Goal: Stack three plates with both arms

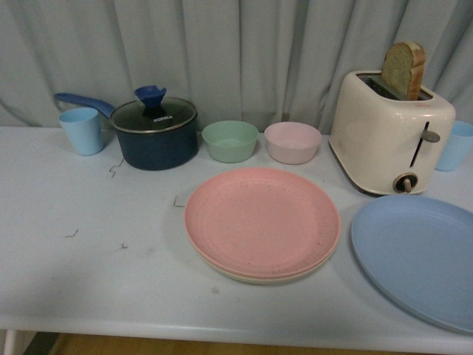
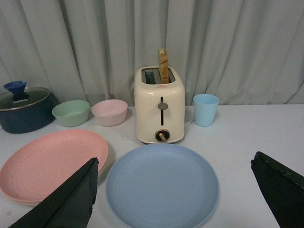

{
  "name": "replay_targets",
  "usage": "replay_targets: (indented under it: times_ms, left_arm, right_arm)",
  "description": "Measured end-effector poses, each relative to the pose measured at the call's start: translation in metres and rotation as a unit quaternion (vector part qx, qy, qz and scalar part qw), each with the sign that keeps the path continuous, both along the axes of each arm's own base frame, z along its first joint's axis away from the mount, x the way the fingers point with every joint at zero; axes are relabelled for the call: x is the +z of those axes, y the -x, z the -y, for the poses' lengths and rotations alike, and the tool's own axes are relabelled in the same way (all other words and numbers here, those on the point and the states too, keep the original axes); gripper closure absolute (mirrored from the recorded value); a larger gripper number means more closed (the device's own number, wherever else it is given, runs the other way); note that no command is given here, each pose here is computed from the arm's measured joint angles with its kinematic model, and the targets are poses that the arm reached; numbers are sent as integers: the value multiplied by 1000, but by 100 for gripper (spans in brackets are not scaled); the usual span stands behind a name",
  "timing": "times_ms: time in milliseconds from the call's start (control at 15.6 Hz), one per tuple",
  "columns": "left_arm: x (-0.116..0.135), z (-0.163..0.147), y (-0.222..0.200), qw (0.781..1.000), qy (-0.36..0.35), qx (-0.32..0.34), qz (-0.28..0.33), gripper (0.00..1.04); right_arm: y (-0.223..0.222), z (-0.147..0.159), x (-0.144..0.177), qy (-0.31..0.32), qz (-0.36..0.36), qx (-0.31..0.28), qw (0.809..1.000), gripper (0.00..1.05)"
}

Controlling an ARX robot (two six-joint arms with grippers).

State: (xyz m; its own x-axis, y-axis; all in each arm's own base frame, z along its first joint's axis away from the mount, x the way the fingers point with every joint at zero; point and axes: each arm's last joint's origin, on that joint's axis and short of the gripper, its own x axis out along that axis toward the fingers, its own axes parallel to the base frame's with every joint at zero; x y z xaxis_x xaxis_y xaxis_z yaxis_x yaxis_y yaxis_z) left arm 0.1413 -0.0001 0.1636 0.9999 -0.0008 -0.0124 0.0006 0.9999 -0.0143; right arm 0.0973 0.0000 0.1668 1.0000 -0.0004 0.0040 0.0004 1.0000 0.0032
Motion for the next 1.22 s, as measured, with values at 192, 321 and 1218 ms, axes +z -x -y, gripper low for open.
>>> replay_targets:
  times_ms: [192,321,1218]
  left_arm:
    - [4,0,9,1000,0,0,7,103]
    - [5,0,14,1000,0,0,10,103]
    - [3,0,44,1000,0,0,5,103]
  right_arm:
    - [0,0,0,0,0,0,1000,6]
    - [0,0,0,0,0,0,1000,6]
    - [0,0,0,0,0,0,1000,6]
